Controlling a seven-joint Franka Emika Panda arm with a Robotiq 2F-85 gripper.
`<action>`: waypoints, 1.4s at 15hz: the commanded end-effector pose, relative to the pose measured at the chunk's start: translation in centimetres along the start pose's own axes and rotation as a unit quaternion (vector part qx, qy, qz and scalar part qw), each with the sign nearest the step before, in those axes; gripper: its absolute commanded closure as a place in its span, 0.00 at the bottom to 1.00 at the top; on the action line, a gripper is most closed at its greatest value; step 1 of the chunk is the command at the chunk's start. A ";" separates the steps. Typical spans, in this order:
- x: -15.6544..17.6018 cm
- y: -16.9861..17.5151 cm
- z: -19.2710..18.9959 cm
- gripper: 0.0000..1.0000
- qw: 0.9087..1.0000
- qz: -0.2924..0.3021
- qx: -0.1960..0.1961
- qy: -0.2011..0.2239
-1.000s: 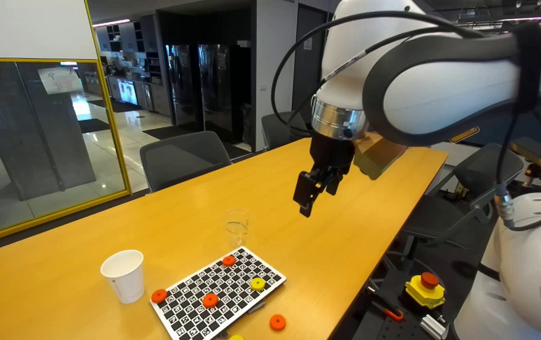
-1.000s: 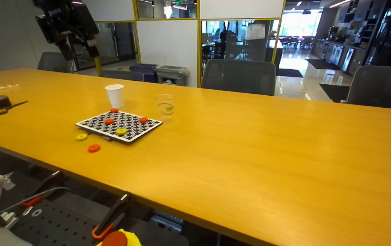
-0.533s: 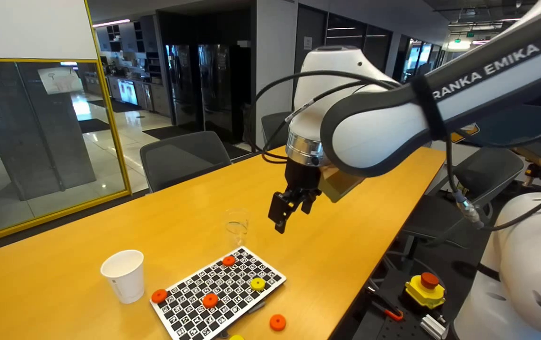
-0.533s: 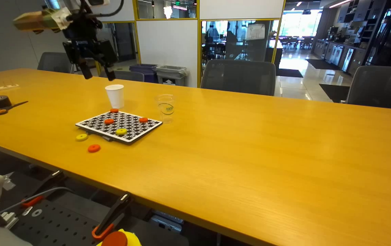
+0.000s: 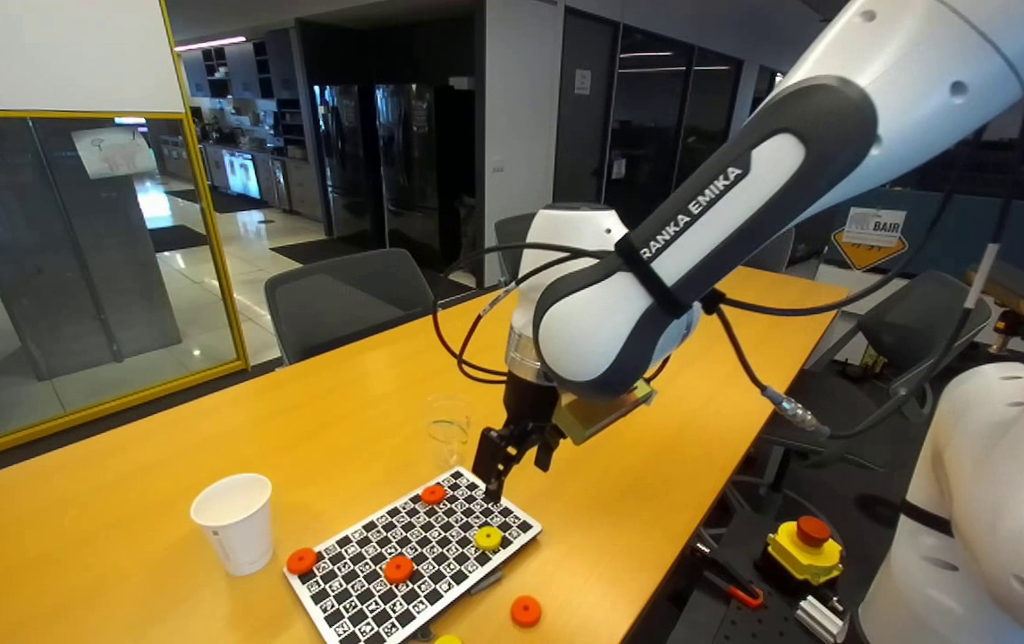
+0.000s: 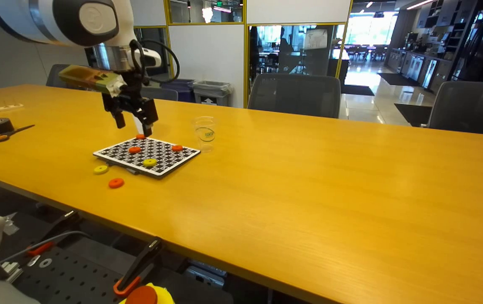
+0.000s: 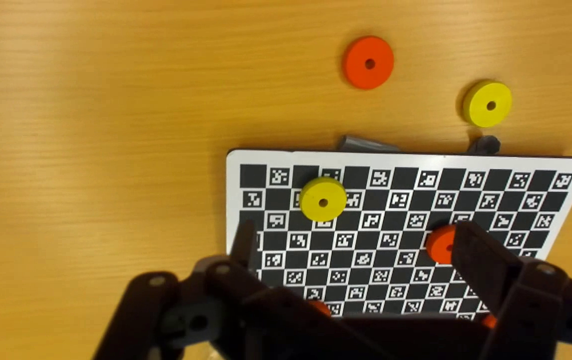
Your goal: Put the yellow objects inside the transparent cup and the orange objects inside the white cup.
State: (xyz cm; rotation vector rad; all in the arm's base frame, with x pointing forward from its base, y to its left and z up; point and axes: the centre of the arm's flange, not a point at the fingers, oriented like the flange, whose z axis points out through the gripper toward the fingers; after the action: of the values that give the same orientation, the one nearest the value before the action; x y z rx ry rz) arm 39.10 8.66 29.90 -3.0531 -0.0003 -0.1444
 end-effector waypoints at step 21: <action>6.0 -2.4 10.8 0.00 0.995 0.069 -0.015 -0.071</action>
State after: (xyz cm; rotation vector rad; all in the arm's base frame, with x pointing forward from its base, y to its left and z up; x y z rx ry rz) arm 44.92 11.99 20.51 -3.0757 0.1490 0.1109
